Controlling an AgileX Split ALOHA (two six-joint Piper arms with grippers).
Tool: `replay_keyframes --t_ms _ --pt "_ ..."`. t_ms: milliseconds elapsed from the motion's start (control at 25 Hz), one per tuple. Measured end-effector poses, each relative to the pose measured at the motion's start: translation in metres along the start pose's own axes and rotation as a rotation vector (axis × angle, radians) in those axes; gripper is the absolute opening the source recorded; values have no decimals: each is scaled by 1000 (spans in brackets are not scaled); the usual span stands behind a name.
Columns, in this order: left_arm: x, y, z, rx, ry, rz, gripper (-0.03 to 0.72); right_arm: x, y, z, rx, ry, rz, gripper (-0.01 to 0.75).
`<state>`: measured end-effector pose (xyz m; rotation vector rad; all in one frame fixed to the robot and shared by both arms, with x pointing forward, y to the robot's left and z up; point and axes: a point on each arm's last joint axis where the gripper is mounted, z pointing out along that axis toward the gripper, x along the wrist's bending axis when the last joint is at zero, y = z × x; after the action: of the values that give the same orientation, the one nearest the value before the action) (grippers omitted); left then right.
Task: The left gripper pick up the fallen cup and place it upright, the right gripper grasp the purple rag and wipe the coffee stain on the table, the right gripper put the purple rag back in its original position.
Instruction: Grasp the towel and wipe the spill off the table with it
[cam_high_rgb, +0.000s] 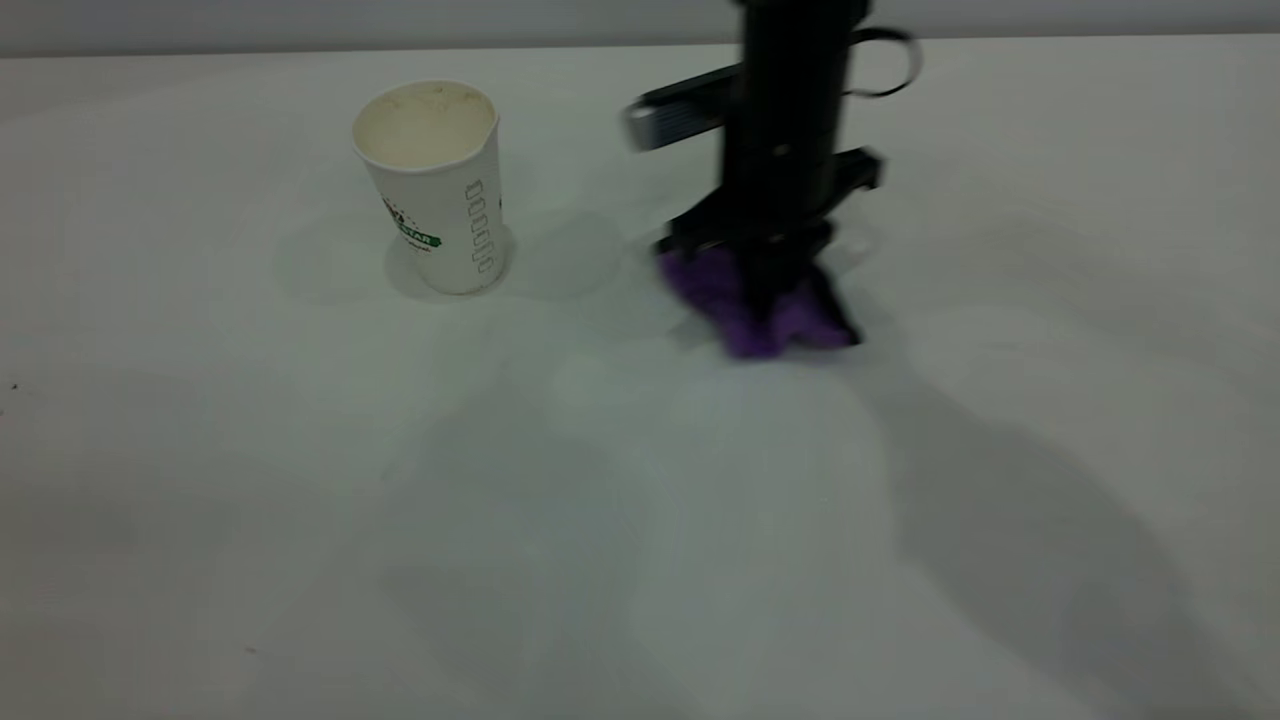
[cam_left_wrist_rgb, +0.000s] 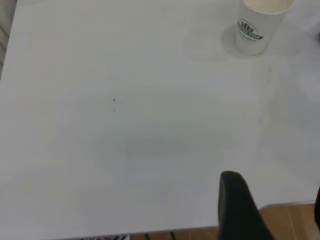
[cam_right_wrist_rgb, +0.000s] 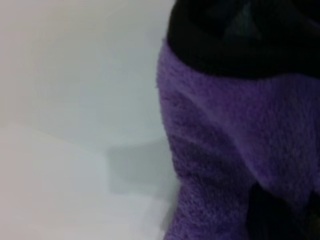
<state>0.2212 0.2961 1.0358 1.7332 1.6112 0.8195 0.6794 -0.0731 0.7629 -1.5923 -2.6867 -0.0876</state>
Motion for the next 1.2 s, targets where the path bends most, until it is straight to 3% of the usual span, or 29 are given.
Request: replay_keyframes --t_ms 160,320,400,560,680,840,1000,1200 --pt "0 0 0 0 0 0 414 -35 0 -4 -10 -13 108 52" --pt "0 0 0 0 0 0 414 -33 5 -7 -17 28 107 52" --pt "0 0 0 0 0 0 414 -23 9 -7 -40 66 80 52" --pt "0 0 0 0 0 0 414 28 14 -4 -65 153 -12 52" --pt "0 0 0 0 0 0 414 58 10 -2 -44 151 -93 52" --pt "0 0 0 0 0 0 414 62 8 -2 -16 111 -142 52" --pt "0 0 0 0 0 0 414 35 3 -2 54 19 -148 52" --pt "0 0 0 0 0 0 414 -40 -1 -6 79 -70 -29 55"
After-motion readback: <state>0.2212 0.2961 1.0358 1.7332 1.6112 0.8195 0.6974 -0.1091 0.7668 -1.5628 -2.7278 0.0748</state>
